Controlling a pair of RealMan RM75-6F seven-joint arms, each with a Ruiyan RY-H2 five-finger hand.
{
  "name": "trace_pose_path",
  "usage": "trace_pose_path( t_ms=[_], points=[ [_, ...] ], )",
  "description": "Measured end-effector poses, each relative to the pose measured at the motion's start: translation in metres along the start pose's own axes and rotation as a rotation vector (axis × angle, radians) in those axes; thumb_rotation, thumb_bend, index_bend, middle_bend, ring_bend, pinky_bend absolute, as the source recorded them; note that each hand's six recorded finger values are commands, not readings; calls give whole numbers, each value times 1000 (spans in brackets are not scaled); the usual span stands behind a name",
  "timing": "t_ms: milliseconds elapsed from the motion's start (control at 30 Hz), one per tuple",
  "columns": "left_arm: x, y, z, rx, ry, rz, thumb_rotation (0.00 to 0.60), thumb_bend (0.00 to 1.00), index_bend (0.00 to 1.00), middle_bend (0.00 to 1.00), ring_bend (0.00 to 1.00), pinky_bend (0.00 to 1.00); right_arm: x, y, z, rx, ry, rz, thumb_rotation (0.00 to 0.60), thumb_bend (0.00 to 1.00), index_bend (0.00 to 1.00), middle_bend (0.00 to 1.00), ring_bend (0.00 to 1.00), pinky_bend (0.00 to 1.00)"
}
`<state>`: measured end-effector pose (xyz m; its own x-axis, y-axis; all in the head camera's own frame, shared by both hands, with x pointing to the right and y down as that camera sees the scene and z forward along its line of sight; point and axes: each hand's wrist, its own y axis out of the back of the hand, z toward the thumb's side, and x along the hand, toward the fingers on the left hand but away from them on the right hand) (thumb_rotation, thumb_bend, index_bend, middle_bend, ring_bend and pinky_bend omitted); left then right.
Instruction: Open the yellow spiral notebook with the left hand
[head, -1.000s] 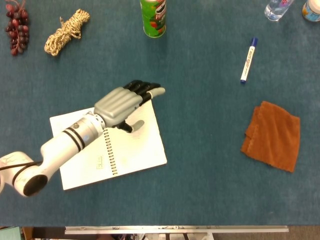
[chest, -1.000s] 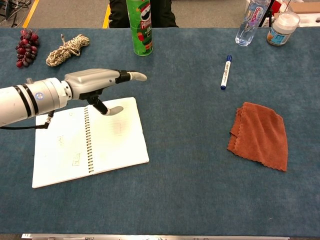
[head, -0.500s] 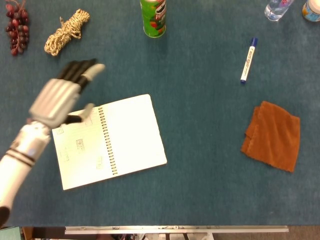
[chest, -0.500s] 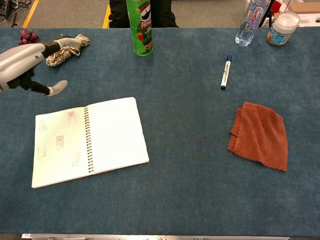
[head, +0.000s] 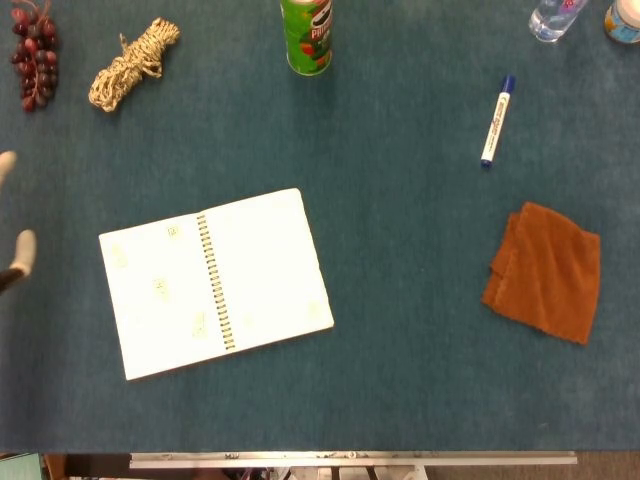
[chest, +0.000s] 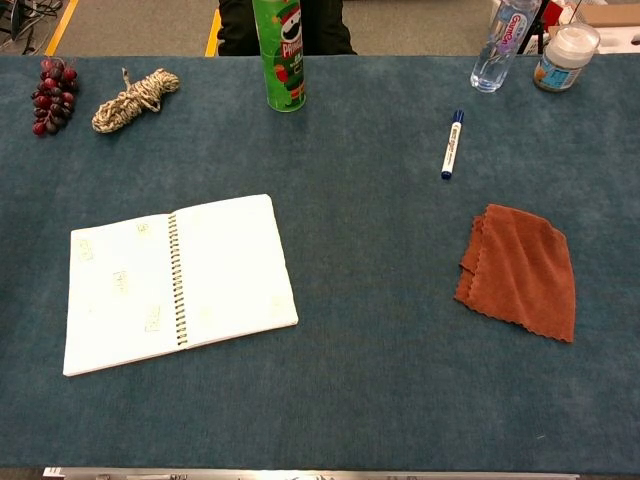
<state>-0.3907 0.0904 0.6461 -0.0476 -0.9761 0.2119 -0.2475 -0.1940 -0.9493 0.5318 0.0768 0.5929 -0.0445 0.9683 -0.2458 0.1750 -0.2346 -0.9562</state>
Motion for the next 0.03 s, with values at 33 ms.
trace_pose_path(
  t_ms=[33],
  points=[
    [-4, 1, -4, 6, 12, 9, 600, 396, 97, 14, 0, 0, 0, 0, 0, 1, 0, 1, 600, 252, 256, 245, 62, 115]
  ],
)
